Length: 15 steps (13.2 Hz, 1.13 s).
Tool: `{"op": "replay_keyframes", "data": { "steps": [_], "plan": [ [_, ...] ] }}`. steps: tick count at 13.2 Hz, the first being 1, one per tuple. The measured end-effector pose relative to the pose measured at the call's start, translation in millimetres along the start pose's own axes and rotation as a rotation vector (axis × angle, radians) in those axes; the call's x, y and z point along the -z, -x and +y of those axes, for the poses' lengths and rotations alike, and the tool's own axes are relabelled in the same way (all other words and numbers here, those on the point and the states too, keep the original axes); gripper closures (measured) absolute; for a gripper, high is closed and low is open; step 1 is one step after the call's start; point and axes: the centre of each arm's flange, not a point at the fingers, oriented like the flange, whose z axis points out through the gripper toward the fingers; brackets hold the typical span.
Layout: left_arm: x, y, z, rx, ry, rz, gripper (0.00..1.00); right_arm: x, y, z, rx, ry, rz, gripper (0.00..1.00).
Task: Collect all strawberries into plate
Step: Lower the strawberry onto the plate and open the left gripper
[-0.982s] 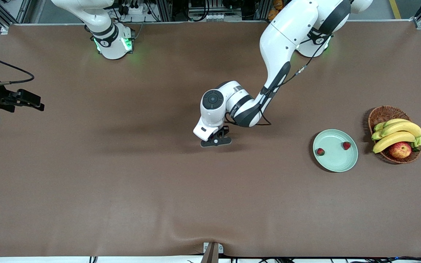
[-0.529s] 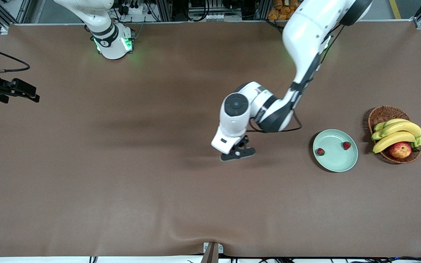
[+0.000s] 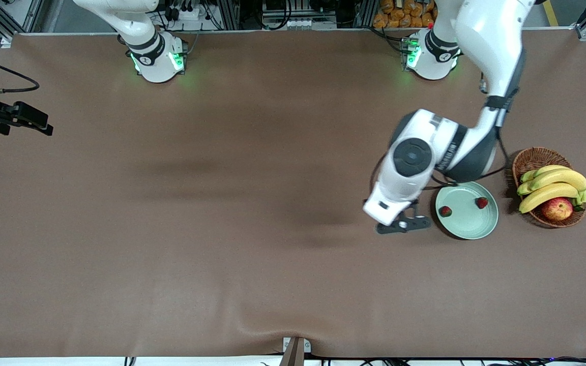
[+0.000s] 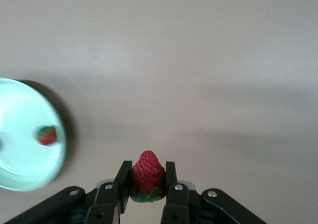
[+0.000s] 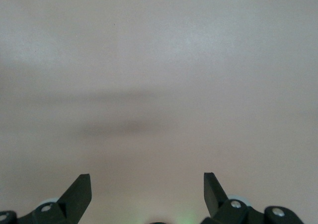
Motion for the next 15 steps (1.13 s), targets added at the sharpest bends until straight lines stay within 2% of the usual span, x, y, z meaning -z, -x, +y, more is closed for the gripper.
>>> {"op": "replay_keyframes", "data": {
  "steps": [5,10,12,15],
  "plan": [
    [-51,-23,-132,-0.183,0.000,-0.093,0.69,0,1,6,-0.010,-0.003,-0.001,0.00],
    [-87,-35,-212,-0.275,0.035,-0.094,0.68,-1,1,12,-0.020,-0.009,-0.001,0.00],
    [-97,-38,-221,-0.269,0.043,-0.086,0.53,0,0,13,-0.007,-0.009,0.004,0.00],
    [-87,-41,-214,-0.275,0.047,-0.063,0.18,0,0,18,0.006,-0.009,0.006,0.00]
  ]
}}
